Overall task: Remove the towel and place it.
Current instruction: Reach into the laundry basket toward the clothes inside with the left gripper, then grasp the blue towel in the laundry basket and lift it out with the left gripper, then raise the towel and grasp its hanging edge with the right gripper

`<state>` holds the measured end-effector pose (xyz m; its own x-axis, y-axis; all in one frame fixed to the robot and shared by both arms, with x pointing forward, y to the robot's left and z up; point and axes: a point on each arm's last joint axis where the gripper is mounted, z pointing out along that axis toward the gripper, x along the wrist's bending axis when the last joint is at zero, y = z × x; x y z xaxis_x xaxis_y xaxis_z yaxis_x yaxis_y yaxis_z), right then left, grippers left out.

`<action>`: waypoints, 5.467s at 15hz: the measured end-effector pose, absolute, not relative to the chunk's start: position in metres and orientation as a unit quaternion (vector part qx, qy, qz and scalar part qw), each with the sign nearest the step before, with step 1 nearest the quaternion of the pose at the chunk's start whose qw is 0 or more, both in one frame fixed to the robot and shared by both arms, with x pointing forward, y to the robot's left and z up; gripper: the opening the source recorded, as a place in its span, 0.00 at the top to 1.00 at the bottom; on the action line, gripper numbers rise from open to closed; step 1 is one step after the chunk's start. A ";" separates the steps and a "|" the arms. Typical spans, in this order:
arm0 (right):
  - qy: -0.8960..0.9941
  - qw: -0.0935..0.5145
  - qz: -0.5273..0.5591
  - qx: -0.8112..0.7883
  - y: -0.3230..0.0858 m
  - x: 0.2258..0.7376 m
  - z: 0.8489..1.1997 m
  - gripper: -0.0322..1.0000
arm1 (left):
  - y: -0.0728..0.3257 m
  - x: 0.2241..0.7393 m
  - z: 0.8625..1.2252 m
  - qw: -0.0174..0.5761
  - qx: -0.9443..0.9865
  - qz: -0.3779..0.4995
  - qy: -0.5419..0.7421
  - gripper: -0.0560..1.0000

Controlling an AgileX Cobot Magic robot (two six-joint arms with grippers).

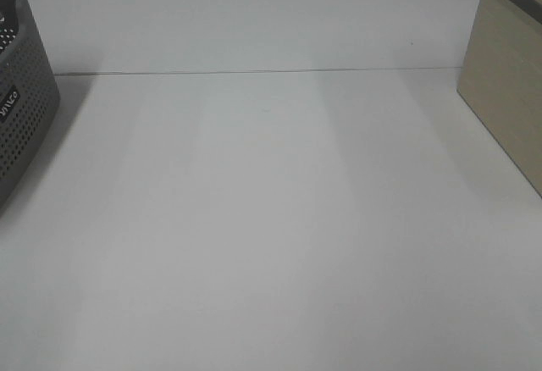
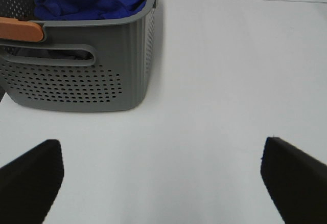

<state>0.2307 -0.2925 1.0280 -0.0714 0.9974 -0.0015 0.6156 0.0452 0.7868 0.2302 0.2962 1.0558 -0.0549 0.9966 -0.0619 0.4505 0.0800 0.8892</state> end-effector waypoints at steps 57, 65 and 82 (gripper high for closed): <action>0.658 0.298 0.320 0.612 -0.292 0.231 1.028 0.26 | 0.448 0.686 1.002 -0.089 0.939 0.184 0.277 0.95; 0.658 0.298 0.320 0.612 -0.292 0.231 1.028 0.26 | 0.417 0.627 1.146 -0.001 0.899 0.309 0.309 0.95; 0.698 0.279 0.405 0.520 -0.273 0.280 1.060 0.26 | 0.266 0.524 1.294 0.130 0.827 0.538 0.098 0.95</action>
<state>0.2800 -0.2732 1.0604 -0.3028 0.9526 0.0313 0.5001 0.1308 0.8560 0.5239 0.2659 1.2945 0.4010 0.3024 0.8647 0.0221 -0.9469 0.3209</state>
